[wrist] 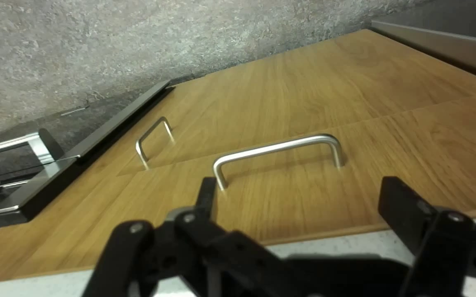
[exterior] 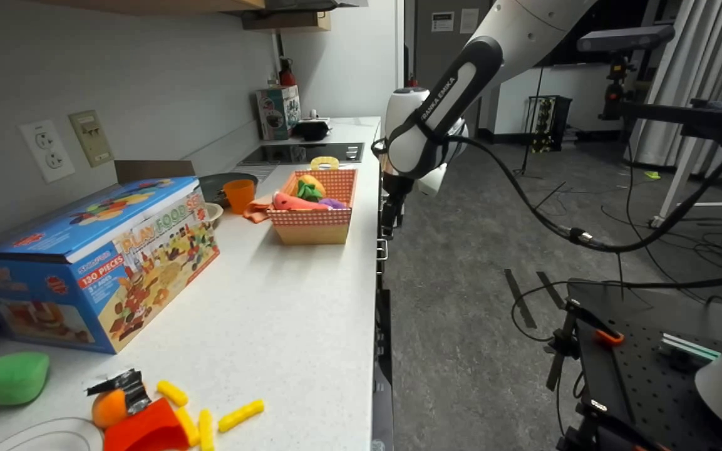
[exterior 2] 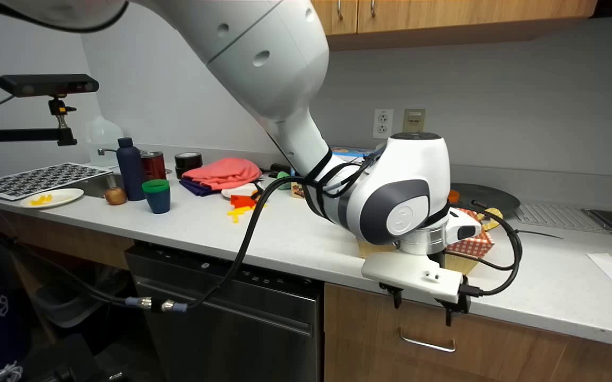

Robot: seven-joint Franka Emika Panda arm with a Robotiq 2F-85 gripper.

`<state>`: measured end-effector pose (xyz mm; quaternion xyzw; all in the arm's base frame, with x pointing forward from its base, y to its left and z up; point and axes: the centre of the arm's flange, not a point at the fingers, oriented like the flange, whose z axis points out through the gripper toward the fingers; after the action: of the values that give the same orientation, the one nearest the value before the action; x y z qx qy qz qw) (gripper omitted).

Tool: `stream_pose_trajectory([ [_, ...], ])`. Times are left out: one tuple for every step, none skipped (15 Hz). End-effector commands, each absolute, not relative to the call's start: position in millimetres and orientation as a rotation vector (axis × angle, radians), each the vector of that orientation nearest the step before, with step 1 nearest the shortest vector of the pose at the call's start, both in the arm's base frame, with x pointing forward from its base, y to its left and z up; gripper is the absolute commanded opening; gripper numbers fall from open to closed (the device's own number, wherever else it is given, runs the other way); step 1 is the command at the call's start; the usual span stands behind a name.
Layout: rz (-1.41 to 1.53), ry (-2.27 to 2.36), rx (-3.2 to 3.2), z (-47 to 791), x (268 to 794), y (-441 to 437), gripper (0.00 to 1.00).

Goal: Open the drawer, remove the pineapple and watermelon plush toy from the drawer and put them in the basket then close the drawer

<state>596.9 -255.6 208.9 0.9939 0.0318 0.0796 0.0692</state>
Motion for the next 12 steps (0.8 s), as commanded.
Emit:
stream_pose_trajectory([
  [0.232, 0.062, 2.959, 268.6, 560.0, -241.3, 1.00],
  [0.252, 0.063, 2.945, 285.4, 550.8, -235.7, 1.00],
  [0.270, 0.063, 2.933, 300.9, 543.6, -231.0, 1.00],
  [0.291, 0.071, 2.929, 318.7, 535.9, -223.8, 1.00],
  [0.320, 0.075, 2.920, 333.7, 529.7, -217.1, 1.00],
  [0.347, 0.079, 2.913, 349.9, 522.6, -208.7, 1.00],
  [0.374, 0.085, 2.910, 363.6, 516.8, -200.8, 1.00],
  [0.396, 0.086, 2.908, 375.7, 512.0, -194.8, 1.00],
  [0.415, 0.089, 2.908, 386.0, 507.2, -189.7, 1.00],
  [0.433, 0.091, 2.909, 395.2, 502.8, -185.0, 1.00],
  [0.448, 0.089, 2.910, 403.3, 498.8, -181.1, 1.00],
  [0.461, 0.087, 2.911, 409.9, 495.2, -177.9, 1.00],
])
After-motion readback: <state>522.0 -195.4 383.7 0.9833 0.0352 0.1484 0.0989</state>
